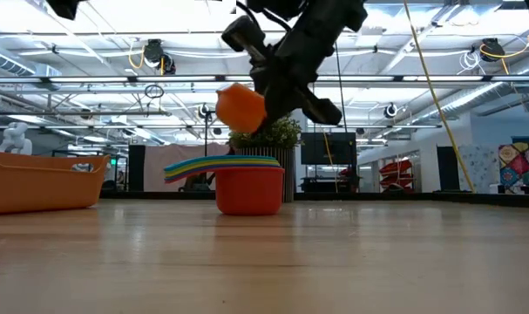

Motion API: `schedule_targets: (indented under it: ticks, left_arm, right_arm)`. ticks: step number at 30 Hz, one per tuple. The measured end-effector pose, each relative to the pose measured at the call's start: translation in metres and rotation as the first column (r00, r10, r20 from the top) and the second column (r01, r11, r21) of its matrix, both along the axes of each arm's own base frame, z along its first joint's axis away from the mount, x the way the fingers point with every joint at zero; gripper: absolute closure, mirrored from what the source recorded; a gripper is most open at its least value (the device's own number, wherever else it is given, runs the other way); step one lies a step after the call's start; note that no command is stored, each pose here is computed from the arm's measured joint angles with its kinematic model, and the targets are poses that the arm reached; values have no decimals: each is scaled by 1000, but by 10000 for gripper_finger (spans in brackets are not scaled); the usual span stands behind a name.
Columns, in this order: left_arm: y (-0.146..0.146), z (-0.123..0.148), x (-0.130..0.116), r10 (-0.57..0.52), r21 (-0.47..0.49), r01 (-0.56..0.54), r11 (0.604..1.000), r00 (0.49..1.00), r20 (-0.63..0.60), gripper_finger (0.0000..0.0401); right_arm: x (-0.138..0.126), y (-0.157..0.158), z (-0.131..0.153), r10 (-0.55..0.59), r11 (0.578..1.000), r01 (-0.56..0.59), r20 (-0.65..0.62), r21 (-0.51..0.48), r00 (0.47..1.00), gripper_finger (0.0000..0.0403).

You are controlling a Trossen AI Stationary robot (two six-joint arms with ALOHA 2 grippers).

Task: Nest measuring cups in basket
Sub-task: Stack the orange measuring cup on top of the light blue measuring cup

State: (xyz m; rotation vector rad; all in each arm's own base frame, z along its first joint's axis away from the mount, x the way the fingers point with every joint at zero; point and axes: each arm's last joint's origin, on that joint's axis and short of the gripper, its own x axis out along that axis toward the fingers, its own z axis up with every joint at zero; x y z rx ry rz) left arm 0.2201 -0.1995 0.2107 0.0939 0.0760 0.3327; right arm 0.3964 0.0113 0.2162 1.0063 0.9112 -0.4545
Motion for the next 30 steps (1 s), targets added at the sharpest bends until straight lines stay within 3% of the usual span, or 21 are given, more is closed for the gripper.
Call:
schedule_targets:
  ticks: [8,21,25,30]
  left_arm:
    - [-6,0,-6,-23,-4,23,1000,1000,2,268]
    - [-7,0,-7,-29,-6,29,1000,1000,3,268]
    - [-7,0,-7,-31,-14,31,999,1000,4,268]
    - [-9,0,-9,-40,-24,40,999,999,8,268]
  right_arm:
    - [-1,-14,-16,-46,999,45,-89,-5,995,403]
    - [3,-28,-19,-45,999,43,-64,-32,997,400]
    - [9,-26,-14,12,1000,-12,15,-6,1000,374]
    - [5,-25,-18,20,1000,-20,-44,6,999,322]
